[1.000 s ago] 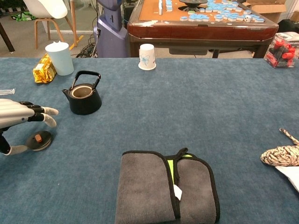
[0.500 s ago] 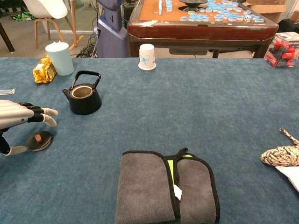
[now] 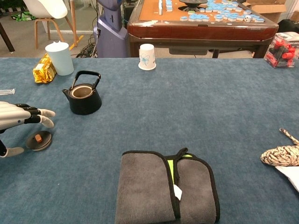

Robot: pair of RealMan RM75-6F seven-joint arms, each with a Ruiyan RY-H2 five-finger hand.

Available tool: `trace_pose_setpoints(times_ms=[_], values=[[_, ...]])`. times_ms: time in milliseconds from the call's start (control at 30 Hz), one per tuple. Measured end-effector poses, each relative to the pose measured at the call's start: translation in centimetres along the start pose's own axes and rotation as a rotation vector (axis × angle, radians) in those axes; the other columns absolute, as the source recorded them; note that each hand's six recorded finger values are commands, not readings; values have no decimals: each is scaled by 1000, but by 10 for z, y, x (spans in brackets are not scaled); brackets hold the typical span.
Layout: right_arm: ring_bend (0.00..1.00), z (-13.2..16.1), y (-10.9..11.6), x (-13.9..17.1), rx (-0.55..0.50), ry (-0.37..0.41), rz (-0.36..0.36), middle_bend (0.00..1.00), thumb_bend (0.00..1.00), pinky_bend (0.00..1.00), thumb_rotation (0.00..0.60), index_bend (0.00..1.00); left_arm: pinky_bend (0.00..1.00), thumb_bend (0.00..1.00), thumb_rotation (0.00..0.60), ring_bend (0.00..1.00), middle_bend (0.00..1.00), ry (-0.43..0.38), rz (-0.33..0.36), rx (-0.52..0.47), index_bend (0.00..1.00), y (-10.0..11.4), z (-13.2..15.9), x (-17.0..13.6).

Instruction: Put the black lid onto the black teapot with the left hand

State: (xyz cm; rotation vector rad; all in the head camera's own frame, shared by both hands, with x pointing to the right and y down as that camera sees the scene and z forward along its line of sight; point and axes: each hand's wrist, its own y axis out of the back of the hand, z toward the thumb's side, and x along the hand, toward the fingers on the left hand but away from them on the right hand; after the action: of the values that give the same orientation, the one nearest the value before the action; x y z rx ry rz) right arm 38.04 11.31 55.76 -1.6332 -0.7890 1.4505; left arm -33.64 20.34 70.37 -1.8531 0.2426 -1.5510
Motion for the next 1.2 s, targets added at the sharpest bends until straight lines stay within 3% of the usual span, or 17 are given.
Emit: trace_pose_setpoints(times_ms=[1200], values=[[9,15,0,-3,17,8,7,50,418,2,600,262,0,344,600,0,0,-6,7,-32,144,-12,-13,-1]])
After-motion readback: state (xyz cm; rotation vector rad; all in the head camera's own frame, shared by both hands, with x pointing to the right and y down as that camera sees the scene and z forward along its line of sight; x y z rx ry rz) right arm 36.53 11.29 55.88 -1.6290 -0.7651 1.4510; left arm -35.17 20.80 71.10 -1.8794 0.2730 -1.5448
